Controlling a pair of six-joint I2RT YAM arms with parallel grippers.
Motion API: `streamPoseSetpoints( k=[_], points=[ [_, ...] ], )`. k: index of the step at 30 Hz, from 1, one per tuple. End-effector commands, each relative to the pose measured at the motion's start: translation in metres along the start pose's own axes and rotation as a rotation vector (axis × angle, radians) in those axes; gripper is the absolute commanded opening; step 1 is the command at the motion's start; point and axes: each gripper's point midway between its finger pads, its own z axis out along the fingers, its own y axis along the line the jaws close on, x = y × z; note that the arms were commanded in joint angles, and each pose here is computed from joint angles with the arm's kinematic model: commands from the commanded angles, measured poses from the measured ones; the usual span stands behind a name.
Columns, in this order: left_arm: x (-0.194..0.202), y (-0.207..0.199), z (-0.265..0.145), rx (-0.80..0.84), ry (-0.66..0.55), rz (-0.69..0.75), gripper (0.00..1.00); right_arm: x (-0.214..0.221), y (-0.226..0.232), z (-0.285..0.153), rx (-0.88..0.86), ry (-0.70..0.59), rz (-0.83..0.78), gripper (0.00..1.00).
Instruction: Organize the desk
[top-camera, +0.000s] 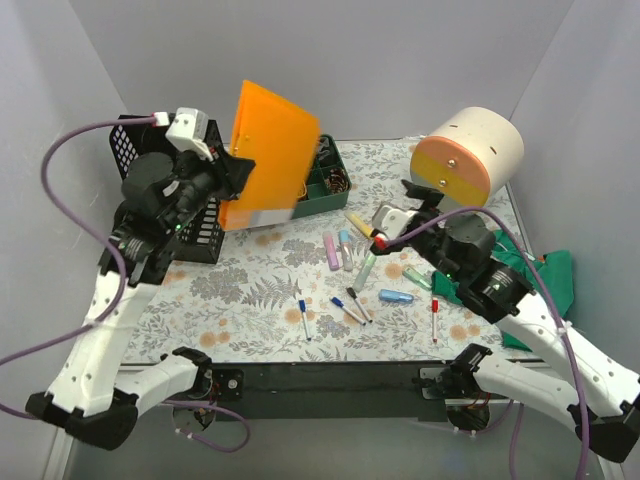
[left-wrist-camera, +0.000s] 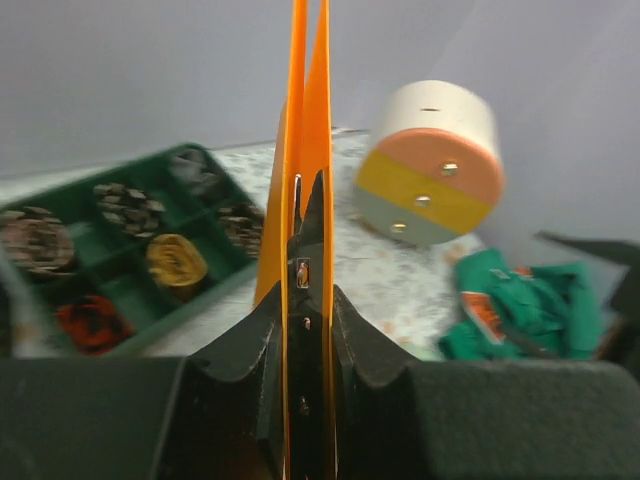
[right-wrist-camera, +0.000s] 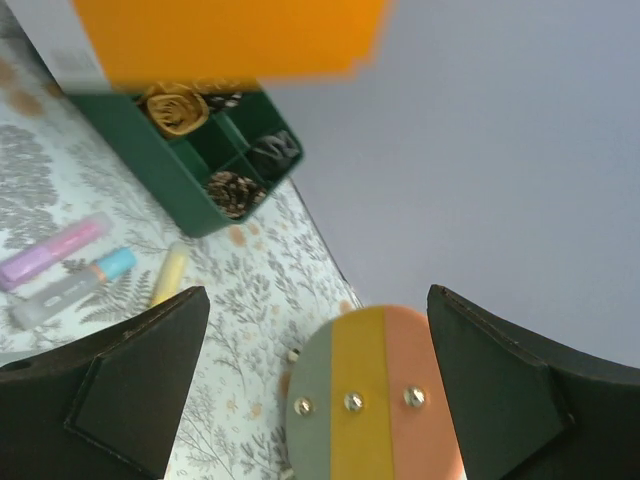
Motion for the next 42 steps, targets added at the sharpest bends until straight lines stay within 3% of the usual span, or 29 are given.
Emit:
streamPoseSetpoints(
  k=[1, 4, 8, 12, 20, 26, 34, 42],
  points=[
    [-0.046, 0.036, -0.064, -0.244, -0.063, 0.355, 0.00, 0.019, -0.016, -0.008, 0.047, 0.031, 0.117, 0.98],
    [-0.068, 0.043, -0.085, -0.326, -0.097, 0.425, 0.00, 0.052, -0.006, 0.004, 0.035, 0.096, 0.206, 0.99],
    [-0.081, 0.047, -0.099, -0.380, -0.084, 0.472, 0.00, 0.086, 0.024, 0.018, -0.106, 0.096, 0.403, 0.98],
    [-0.090, 0.050, -0.118, -0.432, -0.094, 0.457, 0.00, 0.102, 0.037, 0.019, -0.119, 0.142, 0.417, 0.98],
    [-0.088, 0.057, -0.152, -0.501, -0.111, 0.443, 0.00, 0.100, 0.057, 0.012, -0.187, 0.105, 0.443, 0.98],
    [-0.059, 0.076, -0.137, -0.558, 0.005, 0.432, 0.00, 0.094, 0.055, 0.005, -0.187, 0.071, 0.442, 0.98],
    [-0.056, 0.084, -0.121, -0.578, -0.036, 0.434, 0.00, 0.093, 0.056, 0.003, -0.196, 0.064, 0.445, 0.97],
    [-0.022, 0.102, -0.093, -0.590, 0.013, 0.451, 0.00, 0.092, 0.056, 0.002, -0.200, 0.057, 0.443, 0.97]
  ],
)
